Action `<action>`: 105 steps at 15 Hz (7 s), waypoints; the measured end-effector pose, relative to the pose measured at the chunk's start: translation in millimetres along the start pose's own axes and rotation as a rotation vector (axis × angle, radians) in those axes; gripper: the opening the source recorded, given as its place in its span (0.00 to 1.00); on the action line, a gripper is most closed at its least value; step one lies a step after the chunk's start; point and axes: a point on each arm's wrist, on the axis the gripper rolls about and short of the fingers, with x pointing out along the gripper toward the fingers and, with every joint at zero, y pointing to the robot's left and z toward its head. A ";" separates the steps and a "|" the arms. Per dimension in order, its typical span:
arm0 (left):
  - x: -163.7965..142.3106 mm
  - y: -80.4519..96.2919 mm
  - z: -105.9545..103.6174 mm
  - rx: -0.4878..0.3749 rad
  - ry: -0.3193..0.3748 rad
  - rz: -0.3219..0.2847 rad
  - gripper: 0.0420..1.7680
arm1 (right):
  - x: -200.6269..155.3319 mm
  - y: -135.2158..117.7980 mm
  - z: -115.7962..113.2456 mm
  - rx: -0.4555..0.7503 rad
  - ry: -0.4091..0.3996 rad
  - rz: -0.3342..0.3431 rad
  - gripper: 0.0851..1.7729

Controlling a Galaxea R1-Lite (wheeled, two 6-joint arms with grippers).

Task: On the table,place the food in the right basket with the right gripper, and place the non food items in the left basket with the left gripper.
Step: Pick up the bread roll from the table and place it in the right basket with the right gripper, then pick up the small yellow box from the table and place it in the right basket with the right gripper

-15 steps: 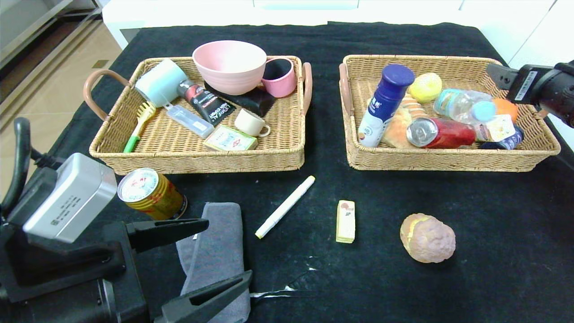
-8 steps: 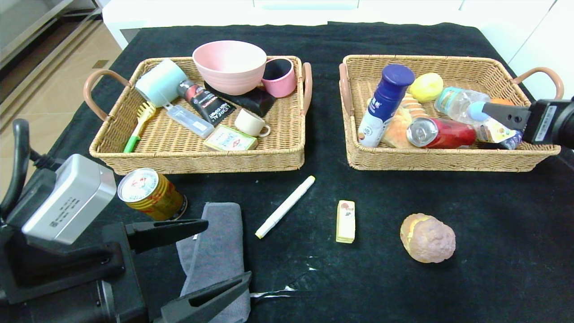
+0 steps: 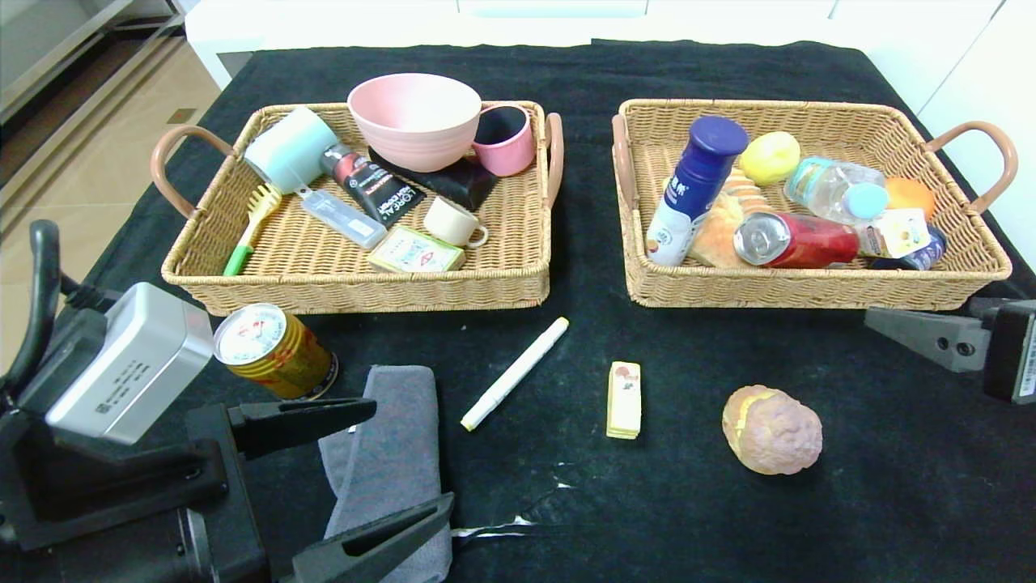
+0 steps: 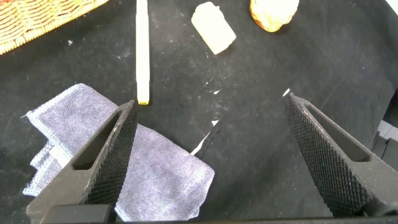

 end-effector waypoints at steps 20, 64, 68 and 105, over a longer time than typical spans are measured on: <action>-1.3 -0.2 0.9 0.001 -0.007 0.000 0.97 | 59.9 59.8 -54.9 0.120 0.275 -0.011 0.96; -3.2 -1.3 -2.0 0.012 -0.001 -0.005 0.97 | 29.8 12.3 19.7 0.101 -0.038 -0.145 0.47; -3.1 -1.4 -2.1 0.012 0.000 -0.006 0.97 | 34.0 13.3 44.3 0.113 -0.228 -0.128 0.47; -6.4 -1.6 -0.1 0.021 -0.017 -0.006 0.97 | 121.0 36.8 76.4 0.046 -0.335 -0.110 0.90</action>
